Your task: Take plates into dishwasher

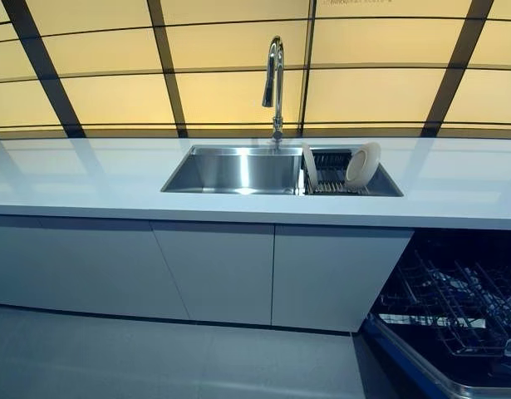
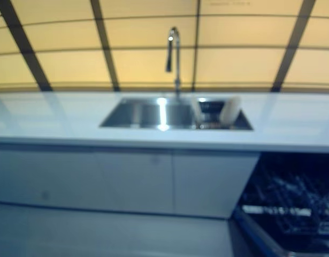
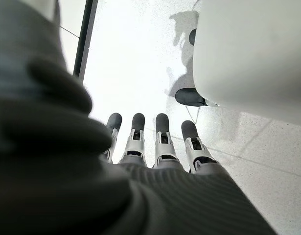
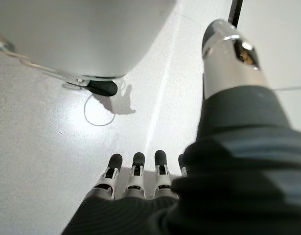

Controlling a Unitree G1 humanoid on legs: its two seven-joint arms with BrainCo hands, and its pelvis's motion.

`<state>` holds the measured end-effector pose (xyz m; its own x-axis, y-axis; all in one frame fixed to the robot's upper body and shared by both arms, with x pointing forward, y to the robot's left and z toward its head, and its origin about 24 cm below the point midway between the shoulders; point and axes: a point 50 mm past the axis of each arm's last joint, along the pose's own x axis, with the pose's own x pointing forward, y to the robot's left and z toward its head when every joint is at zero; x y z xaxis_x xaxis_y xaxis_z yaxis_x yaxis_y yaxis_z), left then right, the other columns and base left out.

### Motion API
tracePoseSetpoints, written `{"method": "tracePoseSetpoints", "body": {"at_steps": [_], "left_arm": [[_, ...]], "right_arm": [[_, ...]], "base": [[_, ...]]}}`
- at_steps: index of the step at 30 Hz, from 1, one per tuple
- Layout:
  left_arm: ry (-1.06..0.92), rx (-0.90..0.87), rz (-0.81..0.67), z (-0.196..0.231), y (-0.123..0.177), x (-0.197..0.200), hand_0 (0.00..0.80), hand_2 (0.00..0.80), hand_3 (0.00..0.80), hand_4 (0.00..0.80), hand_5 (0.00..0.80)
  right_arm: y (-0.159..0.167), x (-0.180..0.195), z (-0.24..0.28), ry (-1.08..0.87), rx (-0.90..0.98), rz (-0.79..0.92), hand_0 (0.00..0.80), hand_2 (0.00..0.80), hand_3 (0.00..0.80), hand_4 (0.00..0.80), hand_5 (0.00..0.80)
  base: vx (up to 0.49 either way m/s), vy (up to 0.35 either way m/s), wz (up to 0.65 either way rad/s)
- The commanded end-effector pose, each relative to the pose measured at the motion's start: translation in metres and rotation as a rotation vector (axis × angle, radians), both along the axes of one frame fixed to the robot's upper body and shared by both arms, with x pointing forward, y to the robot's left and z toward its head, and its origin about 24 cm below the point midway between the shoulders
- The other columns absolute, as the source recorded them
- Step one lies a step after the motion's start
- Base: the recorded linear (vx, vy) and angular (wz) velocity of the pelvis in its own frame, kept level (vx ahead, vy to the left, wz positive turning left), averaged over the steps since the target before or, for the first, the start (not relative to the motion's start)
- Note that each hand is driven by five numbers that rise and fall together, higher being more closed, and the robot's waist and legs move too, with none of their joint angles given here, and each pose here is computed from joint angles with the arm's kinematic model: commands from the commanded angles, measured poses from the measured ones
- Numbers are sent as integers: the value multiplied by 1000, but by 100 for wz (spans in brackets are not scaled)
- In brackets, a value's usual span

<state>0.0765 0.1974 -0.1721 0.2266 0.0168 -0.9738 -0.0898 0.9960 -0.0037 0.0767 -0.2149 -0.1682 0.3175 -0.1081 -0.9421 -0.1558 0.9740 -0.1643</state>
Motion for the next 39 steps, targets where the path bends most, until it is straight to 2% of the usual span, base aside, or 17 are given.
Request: {"method": "tracePoseSetpoints", "body": {"at_steps": [1,13,17,23,29,33,39], "left_arm": [[32,10,-57,-1,-6,4,0,0,0,0,0],[47,39,-40,-1,-2,1,0,0,0,0,0],[58,55,61,-1,4,1,0,0,0,0,0],[58,26,132,-2,4,-7,0,0,0,0,0],[82,8,126,-5,-3,-22,0,0,0,0,0],[87,-7,188,-5,-9,-20,0,0,0,0,0],[74,58,140,-2,10,-17,0,0,0,0,0]], "right_arm": [[21,29,2,-47,42,82,0,0,0,0,0],[16,25,1,-22,0,41,0,0,0,0,0],[13,27,2,-16,-23,65,0,0,0,0,0],[-1,32,6,-13,-86,95,0,0,0,0,0],[-3,36,7,-19,-90,106,0,0,0,0,0],[-6,30,6,4,-106,69,0,0,0,0,0],[4,27,3,1,-81,108,0,0,0,0,0]], "base": [[0,0,0],[23,-57,0],[12,-182,-1],[-55,-77,0],[192,60,-23],[344,96,-46],[343,25,-13]]}}
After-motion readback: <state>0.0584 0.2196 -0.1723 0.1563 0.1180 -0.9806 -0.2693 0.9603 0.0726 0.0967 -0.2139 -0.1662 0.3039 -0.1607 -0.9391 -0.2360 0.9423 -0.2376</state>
